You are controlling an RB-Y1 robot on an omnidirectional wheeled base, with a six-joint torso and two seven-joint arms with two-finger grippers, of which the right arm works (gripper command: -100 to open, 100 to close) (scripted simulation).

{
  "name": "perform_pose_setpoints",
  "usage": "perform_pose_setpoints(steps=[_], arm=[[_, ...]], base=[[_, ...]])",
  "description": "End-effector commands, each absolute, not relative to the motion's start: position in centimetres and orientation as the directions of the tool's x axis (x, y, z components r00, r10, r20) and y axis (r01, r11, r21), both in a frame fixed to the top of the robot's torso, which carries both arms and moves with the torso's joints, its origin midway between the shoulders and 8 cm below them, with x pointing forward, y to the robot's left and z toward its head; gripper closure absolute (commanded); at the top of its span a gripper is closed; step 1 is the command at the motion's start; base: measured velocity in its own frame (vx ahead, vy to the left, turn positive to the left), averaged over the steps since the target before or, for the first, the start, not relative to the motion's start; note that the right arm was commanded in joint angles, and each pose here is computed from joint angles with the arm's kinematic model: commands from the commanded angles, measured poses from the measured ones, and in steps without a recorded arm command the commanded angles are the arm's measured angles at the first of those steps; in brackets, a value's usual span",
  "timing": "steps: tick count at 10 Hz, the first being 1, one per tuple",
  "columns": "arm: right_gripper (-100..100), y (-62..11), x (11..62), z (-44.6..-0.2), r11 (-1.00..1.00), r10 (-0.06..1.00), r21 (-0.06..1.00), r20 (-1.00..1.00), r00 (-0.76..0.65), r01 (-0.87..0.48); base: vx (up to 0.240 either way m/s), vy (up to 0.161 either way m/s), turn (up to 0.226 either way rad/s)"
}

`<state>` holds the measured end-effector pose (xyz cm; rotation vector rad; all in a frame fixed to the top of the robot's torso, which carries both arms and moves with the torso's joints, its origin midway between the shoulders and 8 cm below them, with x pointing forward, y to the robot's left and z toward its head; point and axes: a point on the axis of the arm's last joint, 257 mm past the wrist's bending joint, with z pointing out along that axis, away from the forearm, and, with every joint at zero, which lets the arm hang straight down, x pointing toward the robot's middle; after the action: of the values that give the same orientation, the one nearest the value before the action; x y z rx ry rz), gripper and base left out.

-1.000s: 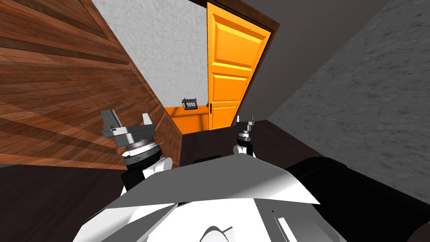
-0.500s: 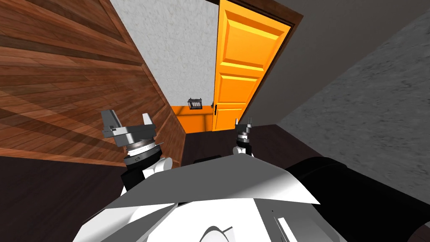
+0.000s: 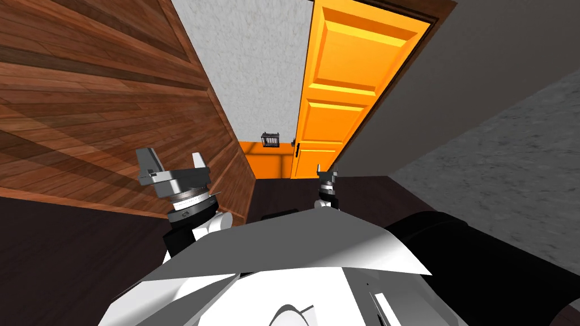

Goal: Pull the door open

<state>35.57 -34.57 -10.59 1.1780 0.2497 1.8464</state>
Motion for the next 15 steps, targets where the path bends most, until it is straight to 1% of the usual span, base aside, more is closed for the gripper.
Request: perform_pose_setpoints(steps=[1,11,12,15], arm=[[-100,-35.3,35.6,-12.1,-0.607,0.737,0.558,0.662,-0.137,-0.566],[-100,-40.2,33.9,-22.0,-0.755,0.498,0.380,0.863,-0.089,-0.535],[-100,-40.2,33.9,-22.0,-0.755,0.498,0.380,0.863,-0.089,-0.535],[-100,-41.7,32.9,-24.8,-0.776,0.422,0.321,0.904,-0.069,-0.543]], base=[[0.103,-0.016,0.170],[0.095,-0.037,0.196],[0.065,-0.031,0.097],[0.062,-0.029,0.197]])
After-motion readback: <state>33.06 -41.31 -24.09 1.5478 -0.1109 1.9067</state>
